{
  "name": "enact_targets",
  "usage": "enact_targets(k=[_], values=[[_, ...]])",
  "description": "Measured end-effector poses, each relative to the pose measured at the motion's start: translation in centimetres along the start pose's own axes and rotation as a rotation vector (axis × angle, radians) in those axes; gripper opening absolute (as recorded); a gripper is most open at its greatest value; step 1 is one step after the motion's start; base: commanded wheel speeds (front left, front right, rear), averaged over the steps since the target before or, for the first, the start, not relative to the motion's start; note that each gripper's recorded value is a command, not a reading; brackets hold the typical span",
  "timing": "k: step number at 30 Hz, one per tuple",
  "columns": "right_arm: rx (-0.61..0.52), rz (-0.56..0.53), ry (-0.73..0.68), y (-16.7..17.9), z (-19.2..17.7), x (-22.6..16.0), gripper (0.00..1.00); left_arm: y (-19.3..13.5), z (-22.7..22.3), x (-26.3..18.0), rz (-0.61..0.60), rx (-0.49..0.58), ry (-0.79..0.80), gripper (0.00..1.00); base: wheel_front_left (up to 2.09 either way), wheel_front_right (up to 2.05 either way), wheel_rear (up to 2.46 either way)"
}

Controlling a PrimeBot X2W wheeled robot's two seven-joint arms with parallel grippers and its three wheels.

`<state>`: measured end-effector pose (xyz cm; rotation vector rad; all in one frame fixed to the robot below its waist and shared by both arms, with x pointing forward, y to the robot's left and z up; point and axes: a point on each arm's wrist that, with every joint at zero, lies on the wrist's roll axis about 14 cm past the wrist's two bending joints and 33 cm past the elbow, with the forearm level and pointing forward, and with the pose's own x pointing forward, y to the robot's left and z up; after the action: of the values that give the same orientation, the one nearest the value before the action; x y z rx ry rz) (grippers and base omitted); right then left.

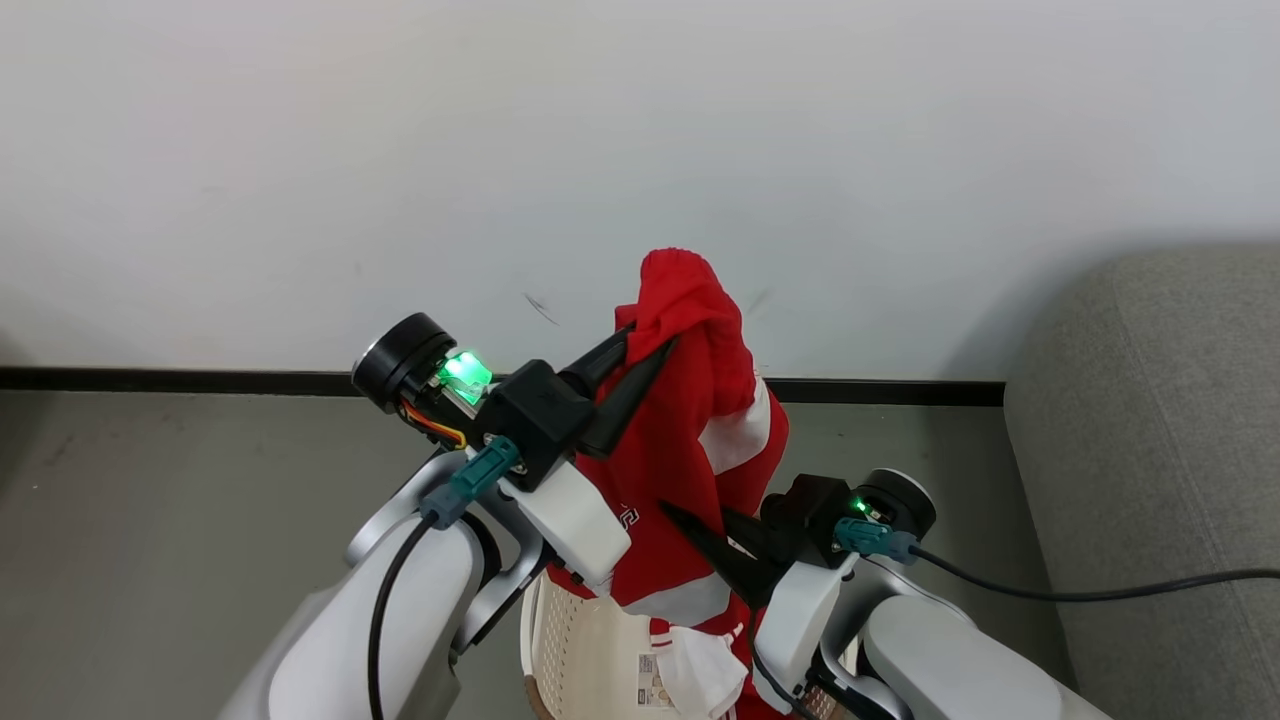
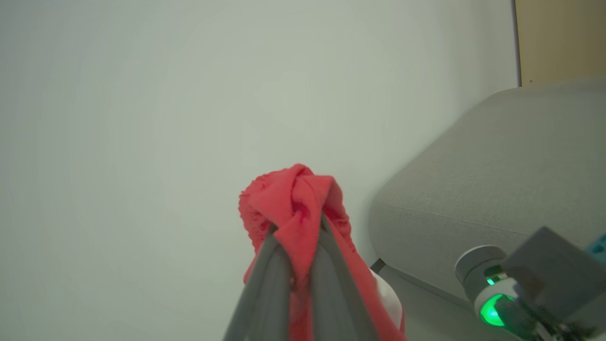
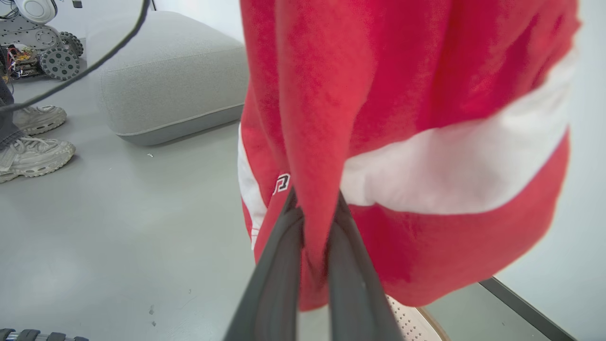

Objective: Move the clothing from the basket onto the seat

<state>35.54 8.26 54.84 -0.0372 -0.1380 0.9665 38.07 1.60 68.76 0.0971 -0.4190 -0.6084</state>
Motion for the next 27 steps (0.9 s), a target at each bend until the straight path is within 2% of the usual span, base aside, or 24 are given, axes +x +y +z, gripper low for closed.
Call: enact_targets(k=[5,15,16,19,20,21,27], values=[[0.012,-0.037,-0.008,-1.2,0.2,-0.4,0.00,1.0,-1.8,-0.7,0.051,-0.039,0.048,0.00,0.00,0.00,0.00],[0.118,-0.251,-0.090,-6.2,1.4,-4.0,0.00,0.7,-6.0,-2.1,0.102,-0.149,0.143,0.00,0.00,0.00,0.00],[0.120,-0.271,-0.103,-6.6,1.7,-4.4,0.00,0.6,-6.3,-2.2,0.103,-0.160,0.149,0.05,0.00,0.00,0.00],[0.110,-0.335,-0.131,-8.4,2.5,-6.0,0.00,0.4,-7.0,-2.4,0.113,-0.184,0.156,0.62,0.00,0.00,0.00],[0.103,-0.357,-0.139,-9.0,2.7,-6.6,0.00,0.2,-7.2,-2.4,0.110,-0.188,0.158,0.90,0.00,0.00,0.00],[0.097,-0.377,-0.149,-9.6,3.1,-7.1,0.00,0.1,-7.3,-2.4,0.109,-0.194,0.154,1.00,0.00,0.00,0.00],[0.042,-0.495,-0.204,-12.8,5.1,-10.3,0.00,-0.5,-7.2,-1.8,0.116,-0.262,0.118,1.00,0.00,0.00,0.00]])
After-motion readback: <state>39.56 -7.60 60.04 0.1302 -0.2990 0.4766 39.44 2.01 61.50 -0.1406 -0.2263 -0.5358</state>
